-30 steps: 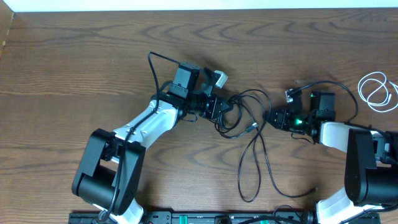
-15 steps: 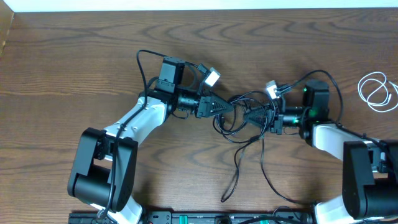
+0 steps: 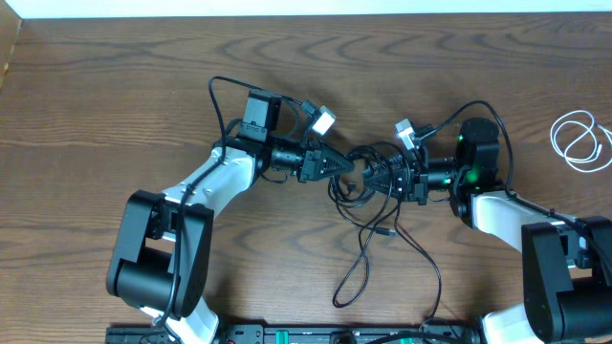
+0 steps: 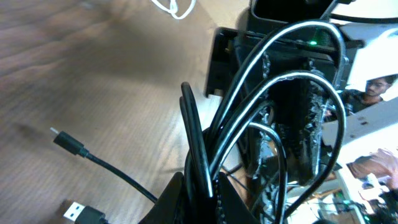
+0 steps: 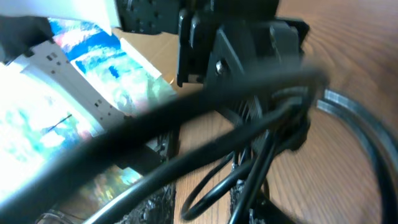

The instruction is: Untangle cables

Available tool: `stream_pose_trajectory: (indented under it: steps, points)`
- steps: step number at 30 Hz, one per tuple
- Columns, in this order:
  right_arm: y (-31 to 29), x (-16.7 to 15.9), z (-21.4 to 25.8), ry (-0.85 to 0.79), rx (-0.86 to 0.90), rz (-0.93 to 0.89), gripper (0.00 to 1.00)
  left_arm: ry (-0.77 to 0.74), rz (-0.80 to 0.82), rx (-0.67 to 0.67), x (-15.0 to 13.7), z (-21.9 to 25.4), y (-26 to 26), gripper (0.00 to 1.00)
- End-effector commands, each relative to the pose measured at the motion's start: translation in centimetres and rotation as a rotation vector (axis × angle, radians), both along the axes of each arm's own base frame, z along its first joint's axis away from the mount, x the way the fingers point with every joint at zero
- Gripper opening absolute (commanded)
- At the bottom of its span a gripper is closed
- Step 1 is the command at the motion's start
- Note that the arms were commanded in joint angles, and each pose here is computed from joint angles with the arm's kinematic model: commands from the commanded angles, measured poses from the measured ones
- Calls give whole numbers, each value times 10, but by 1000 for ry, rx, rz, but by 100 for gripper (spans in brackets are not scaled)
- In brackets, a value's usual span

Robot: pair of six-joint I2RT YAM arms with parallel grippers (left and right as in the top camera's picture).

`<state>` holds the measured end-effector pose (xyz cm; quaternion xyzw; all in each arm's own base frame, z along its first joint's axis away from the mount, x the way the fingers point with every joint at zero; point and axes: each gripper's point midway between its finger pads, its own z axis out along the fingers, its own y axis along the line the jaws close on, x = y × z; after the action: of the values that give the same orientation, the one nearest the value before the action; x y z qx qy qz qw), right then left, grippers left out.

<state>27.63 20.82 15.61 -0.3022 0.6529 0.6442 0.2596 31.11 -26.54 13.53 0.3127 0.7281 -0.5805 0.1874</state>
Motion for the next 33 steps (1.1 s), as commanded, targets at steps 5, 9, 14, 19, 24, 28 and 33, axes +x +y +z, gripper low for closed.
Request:
stream_pose_trajectory:
  steps: [5,9,14,19,24,28,33]
  points:
    - [-10,24,-45,89,-184,-229,25,0,154,175,27,-34,23,8]
    - [-38,38,-105,236,-462,-456,23,12,161,193,26,-37,24,8]
    - [-58,36,-132,311,-612,-549,23,-9,264,349,41,-61,40,8]
    - [-66,38,-139,327,-657,-591,28,21,425,534,58,-86,66,8]
    - [-64,37,-137,327,-644,-580,42,15,460,610,60,-95,75,8]
    - [-61,37,-131,410,-600,-600,28,-10,504,698,63,-103,83,8]
    - [-43,39,-105,376,-507,-519,28,-2,549,753,63,-108,82,8]
